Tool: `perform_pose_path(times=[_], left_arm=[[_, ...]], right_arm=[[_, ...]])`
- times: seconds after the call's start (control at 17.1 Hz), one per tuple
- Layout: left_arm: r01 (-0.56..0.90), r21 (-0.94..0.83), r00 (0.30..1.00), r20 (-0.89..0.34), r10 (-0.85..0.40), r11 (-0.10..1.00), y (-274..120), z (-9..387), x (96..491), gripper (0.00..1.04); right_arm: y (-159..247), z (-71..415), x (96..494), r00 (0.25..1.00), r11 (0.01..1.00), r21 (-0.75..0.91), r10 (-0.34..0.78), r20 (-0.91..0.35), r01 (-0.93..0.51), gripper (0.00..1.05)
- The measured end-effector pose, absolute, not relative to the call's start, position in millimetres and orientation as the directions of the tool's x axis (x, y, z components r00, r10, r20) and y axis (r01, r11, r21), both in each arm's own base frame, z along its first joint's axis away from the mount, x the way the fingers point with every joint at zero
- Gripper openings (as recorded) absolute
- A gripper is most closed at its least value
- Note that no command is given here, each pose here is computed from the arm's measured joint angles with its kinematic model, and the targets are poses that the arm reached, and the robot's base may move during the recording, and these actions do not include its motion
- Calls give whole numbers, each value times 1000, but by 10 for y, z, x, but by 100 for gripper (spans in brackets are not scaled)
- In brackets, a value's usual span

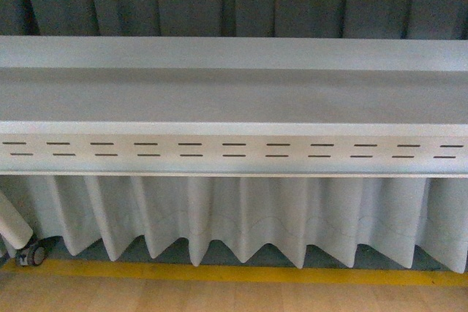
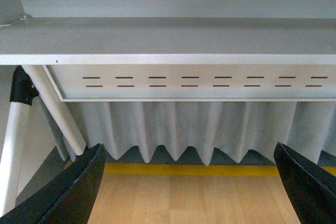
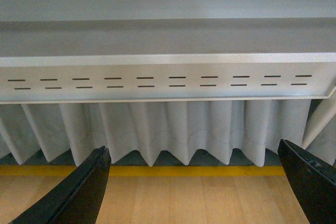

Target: Wind up and store yellow beetle toy

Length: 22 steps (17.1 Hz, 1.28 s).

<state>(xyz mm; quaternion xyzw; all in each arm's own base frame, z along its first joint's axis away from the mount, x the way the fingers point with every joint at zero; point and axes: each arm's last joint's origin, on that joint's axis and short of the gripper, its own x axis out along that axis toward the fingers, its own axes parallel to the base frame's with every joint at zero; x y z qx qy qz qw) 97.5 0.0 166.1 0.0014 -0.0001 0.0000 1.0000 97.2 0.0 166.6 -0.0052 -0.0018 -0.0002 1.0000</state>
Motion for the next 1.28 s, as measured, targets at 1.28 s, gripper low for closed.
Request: perform_pose_path(times=[1.28], left_arm=[[0,3,1000,0,0,1000,0,1661,975,98]], right_arm=[[0,1666,972,1000,1000,-10,0,4,0,98]])
